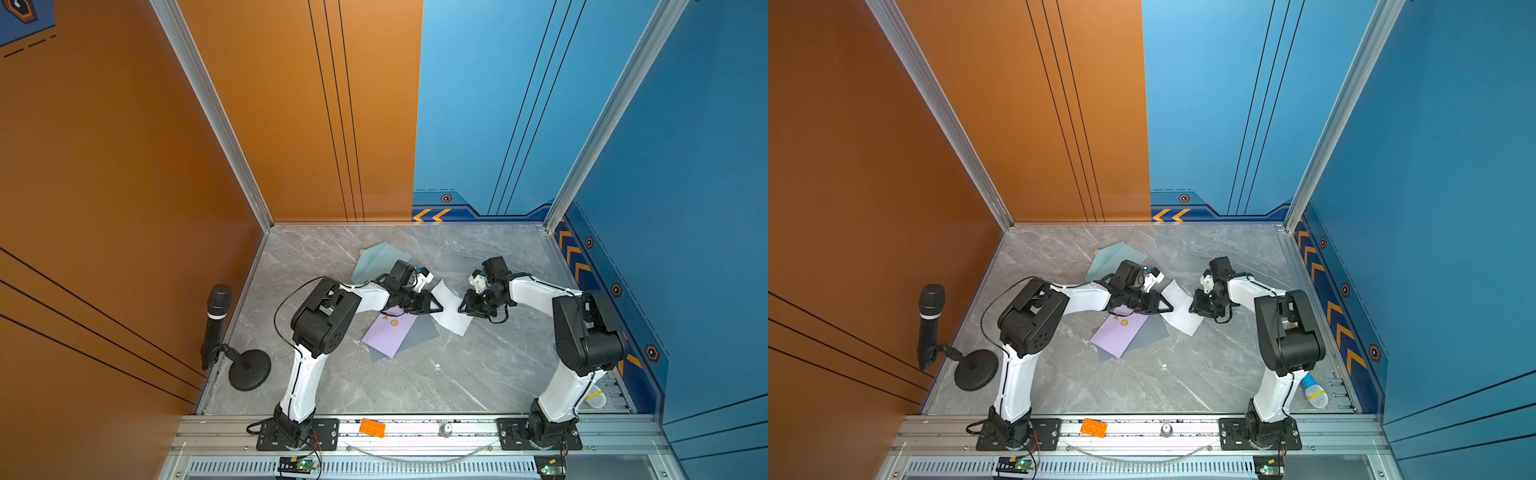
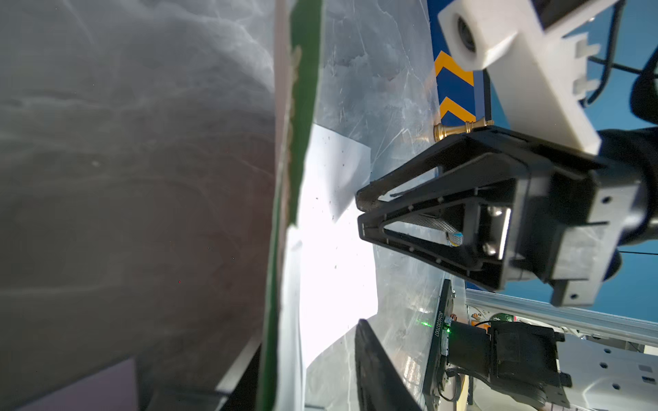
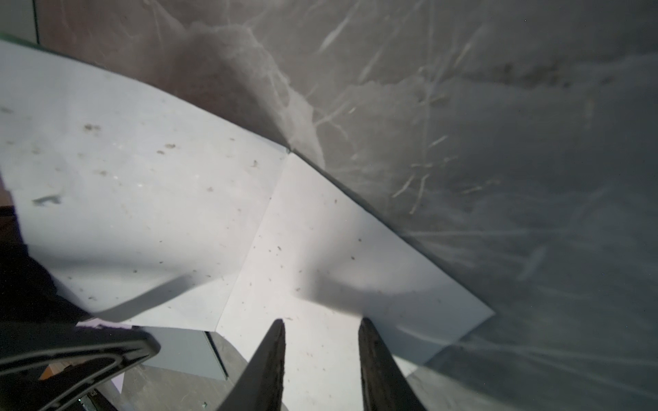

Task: Fold the letter paper in half and place it into the envelope
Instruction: Fold the letter paper at the center of the board.

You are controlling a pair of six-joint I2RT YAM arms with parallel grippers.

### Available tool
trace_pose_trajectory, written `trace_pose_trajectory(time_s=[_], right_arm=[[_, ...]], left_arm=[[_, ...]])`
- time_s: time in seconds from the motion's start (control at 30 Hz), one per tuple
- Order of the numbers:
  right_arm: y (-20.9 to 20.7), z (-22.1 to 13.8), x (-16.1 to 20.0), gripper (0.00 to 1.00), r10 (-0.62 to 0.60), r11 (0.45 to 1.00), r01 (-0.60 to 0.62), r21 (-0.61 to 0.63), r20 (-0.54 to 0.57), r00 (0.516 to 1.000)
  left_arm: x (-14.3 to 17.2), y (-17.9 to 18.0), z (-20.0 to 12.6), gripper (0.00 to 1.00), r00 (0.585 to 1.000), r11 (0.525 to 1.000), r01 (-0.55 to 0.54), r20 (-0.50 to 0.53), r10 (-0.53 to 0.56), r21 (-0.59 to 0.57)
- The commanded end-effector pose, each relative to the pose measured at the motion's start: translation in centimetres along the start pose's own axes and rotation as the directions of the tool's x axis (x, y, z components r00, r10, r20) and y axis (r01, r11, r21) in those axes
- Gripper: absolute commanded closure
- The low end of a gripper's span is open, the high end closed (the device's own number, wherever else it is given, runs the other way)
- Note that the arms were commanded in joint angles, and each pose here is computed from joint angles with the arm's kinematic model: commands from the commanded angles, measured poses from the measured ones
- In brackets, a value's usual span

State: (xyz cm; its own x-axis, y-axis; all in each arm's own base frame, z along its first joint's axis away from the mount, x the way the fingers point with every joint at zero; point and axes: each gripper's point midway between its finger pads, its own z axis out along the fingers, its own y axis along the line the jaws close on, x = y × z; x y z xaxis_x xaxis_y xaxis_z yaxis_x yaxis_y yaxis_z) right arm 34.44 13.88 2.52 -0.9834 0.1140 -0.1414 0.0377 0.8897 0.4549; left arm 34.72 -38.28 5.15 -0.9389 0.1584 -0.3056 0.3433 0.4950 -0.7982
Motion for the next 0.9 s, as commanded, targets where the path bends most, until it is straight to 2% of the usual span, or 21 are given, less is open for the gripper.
trace_pose_trajectory(time_s=[0.0, 0.13, 0.37, 0.87], right_arm=[[-2.5, 1.9, 2.2, 0.63, 0.056, 0.996, -0.050, 0.080, -0.080, 0.995], [-2.5, 1.9, 2.2, 0.63, 0.055, 0.996, -0.048, 0.079, -0.083, 0.995], [-2.5, 1.8, 2.2, 0.63, 0.056, 0.996, -0.049, 0.080, -0.081, 0.995], [-2.6, 1.7, 2.3, 0.63, 0.063, 0.995, -0.057, 0.079, -0.082, 0.995]], left_arm=[[-1.4, -1.7, -1.3, 0.63, 0.998, 0.999, -0.037, 0.060, 0.034, 0.038], [-1.9, -1.3, -2.0, 0.76, 0.995, 0.999, -0.039, 0.096, 0.038, 0.010], [-2.3, -0.5, -2.5, 0.88, 0.992, 0.999, -0.032, 0.120, 0.033, -0.016], [-1.8, -0.1, -3.2, 0.92, 0.992, 0.999, -0.018, 0.125, 0.021, -0.027]])
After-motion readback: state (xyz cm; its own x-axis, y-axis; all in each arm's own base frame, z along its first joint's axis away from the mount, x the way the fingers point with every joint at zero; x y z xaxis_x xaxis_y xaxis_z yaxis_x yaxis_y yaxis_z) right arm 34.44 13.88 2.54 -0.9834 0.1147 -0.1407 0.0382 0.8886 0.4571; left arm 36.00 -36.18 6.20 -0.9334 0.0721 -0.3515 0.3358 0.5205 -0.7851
